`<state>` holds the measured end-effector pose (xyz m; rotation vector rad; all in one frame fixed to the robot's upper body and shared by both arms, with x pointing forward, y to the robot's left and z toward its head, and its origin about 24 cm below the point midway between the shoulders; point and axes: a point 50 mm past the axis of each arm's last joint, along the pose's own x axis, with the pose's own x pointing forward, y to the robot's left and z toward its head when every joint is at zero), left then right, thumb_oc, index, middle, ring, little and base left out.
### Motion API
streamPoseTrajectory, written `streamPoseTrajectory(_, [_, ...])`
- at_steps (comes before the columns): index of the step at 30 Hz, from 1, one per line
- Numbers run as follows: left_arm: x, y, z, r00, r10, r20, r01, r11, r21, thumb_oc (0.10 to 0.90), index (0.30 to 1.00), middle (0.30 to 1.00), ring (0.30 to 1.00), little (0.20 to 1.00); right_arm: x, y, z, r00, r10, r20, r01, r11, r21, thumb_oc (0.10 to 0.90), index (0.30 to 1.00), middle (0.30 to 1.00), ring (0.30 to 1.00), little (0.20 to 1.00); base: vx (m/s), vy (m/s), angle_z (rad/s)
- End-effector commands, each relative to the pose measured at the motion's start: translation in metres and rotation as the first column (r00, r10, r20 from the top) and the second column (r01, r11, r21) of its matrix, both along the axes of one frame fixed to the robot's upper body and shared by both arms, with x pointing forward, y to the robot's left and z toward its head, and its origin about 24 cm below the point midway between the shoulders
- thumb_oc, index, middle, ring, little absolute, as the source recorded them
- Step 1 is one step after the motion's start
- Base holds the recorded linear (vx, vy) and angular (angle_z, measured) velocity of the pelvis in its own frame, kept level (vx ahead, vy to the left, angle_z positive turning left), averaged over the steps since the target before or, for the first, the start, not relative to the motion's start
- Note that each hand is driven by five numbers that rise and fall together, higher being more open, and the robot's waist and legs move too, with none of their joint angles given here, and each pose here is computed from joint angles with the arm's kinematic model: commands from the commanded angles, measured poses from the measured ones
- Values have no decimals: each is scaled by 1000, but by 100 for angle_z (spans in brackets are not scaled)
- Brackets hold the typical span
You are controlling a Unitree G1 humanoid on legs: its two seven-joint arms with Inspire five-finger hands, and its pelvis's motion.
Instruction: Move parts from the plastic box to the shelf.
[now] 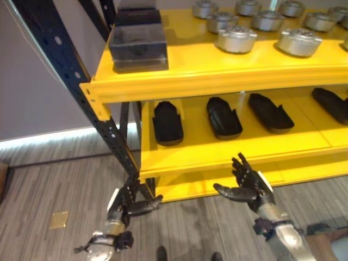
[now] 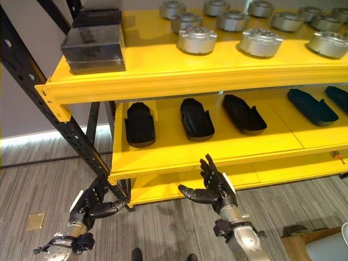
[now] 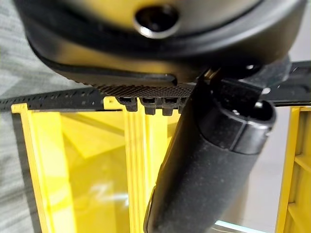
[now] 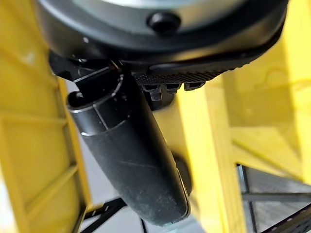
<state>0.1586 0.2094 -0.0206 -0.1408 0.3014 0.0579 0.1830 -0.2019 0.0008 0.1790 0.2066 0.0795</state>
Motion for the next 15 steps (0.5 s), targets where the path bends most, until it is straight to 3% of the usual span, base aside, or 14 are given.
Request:
streamPoseTrajectory(1, [17,6,28,983,-34,179,37,999,-15,900,1000,1000,1000,1000,25,9,41,969,52,242,-53,999,0,900,1000,1000,1000,1000,0,-14,-5])
streamPoseTrajectory(6, [16,2,19,990,-11,141,22,997,-77,900,1000,1000,1000,1000,26,15,37,972,51,231,-58,998,22,900,1000,1000,1000,1000,9,-11,-14])
streamPoseTrajectory(15, [14,5,17,992,-6,129,13,998,-59,900,1000,1000,1000,1000,26,19,34,974,55,218,-66,997,42,900,1000,1000,1000,1000,4,-2,-2])
